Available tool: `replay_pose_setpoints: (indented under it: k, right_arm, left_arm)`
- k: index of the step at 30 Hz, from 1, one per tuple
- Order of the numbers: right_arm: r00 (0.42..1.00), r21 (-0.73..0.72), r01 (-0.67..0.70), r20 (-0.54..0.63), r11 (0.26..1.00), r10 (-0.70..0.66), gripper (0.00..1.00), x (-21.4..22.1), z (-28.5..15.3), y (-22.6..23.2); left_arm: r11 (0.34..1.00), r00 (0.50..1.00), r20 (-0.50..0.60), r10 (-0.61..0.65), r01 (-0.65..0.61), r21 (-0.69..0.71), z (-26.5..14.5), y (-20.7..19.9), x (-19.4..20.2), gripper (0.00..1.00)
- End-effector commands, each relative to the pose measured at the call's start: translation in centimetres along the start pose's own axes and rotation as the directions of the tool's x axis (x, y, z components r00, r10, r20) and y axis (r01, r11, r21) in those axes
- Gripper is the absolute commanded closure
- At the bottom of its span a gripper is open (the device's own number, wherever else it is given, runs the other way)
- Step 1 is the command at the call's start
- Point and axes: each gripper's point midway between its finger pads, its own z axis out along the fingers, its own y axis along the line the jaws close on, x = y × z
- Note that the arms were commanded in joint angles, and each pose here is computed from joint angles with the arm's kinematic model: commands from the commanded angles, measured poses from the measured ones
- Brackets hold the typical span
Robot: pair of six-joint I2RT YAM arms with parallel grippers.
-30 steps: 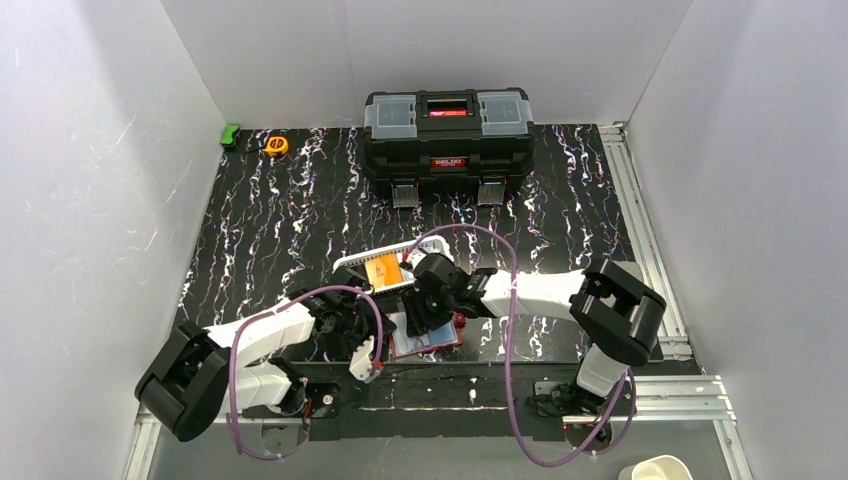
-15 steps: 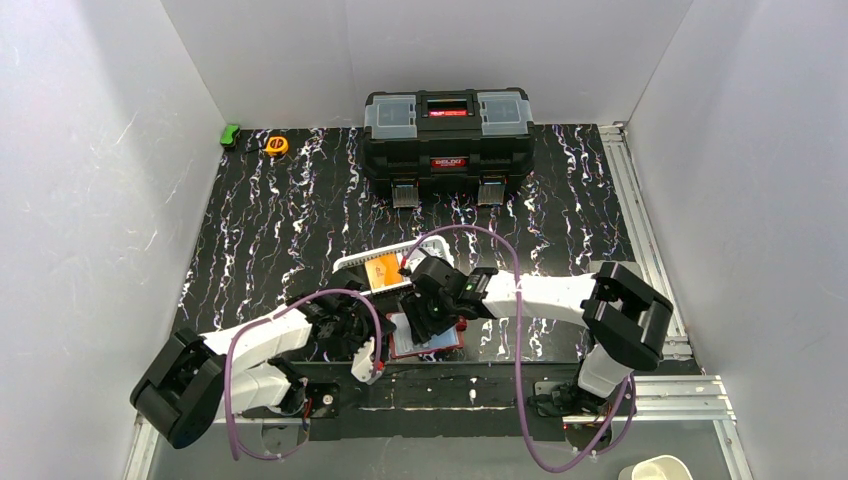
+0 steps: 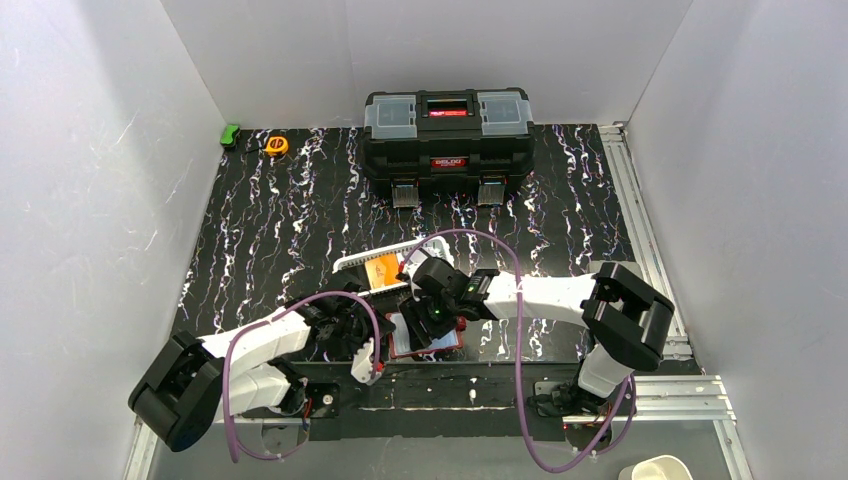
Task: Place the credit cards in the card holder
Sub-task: Insert the credit card into the card holder.
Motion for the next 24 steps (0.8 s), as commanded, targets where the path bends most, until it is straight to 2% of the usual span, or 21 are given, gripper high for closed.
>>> replay_pose_setpoints:
  k: [1,8,14,24]
  right_arm:
    - [0.997,-0.139,0.072,0.036,0.988,-0.068,0.41,-0.8,-0.4,2.6]
    - [0.996,-0.191,0.088,0.024,0.978,-0.085,0.41,-0.8,-0.2,3.5]
    - [0.998,-0.120,0.048,0.048,0.992,-0.042,0.41,-1.0,-1.5,1.2]
    - [1.000,-0.166,-0.006,0.005,0.986,0.007,0.41,-0.1,-0.4,0.6]
  left_arm:
    - [0.999,0.999,0.037,-0.033,0.032,0.023,0.3,-1.3,-0.9,0.97]
    - [0.999,0.999,0.038,-0.031,0.031,0.012,0.2,-0.9,-0.9,0.97]
    - [0.999,0.999,0.030,-0.030,0.030,0.017,0.2,-1.2,-0.8,0.98]
    - [1.000,0.999,0.030,-0.019,0.018,0.019,0.2,-1.1,-0.8,0.98]
